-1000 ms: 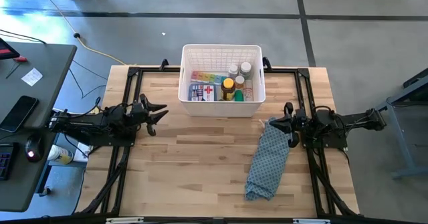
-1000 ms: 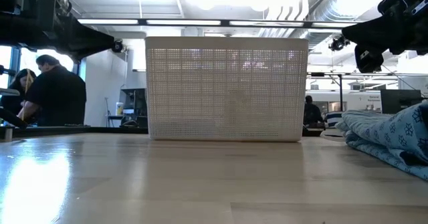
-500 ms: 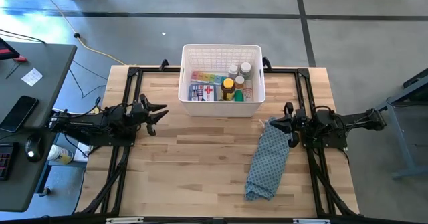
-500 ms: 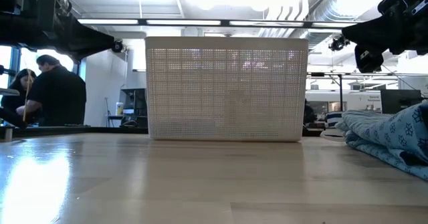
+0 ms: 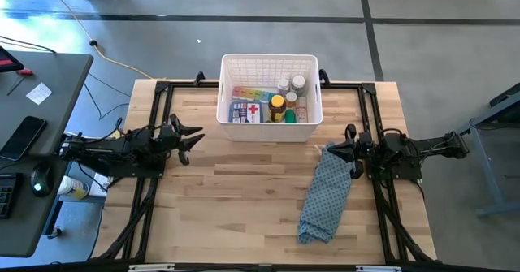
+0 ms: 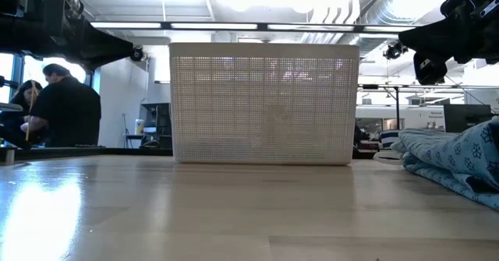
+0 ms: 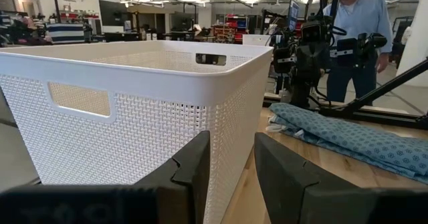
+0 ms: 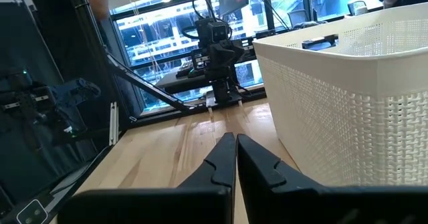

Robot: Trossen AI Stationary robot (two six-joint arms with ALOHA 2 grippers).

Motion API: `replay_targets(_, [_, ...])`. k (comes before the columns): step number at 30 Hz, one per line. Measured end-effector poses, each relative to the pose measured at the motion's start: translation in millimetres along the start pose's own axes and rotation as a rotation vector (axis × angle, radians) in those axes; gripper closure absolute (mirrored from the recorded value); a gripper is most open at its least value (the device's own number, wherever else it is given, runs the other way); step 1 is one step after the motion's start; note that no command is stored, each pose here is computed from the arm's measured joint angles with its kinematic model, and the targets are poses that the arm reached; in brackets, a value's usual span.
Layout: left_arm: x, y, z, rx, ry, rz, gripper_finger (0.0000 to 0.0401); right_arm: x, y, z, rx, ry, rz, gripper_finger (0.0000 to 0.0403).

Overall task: Pick & place medical supplies in basket/bin
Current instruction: Return to Home Position

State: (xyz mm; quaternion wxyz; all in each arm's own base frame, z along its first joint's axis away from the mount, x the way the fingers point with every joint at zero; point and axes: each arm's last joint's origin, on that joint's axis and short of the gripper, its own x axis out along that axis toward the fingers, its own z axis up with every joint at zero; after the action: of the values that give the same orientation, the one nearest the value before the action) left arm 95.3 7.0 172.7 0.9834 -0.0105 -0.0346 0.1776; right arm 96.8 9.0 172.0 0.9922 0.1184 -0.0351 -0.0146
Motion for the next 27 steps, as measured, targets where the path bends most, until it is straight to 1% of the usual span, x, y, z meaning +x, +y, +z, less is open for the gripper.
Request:
replay_targets(10, [0.0, 0.0, 0.0, 0.000, 0.000, 0.000, 0.0249, 0.0, 0.0, 0.0, 0.000, 0.000, 0.000, 0.0394])
replay_targets(27, [0.0, 0.0, 0.0, 0.000, 0.000, 0.000, 0.0250, 0.0, 0.0, 0.0, 0.000, 0.000, 0.000, 0.0402])
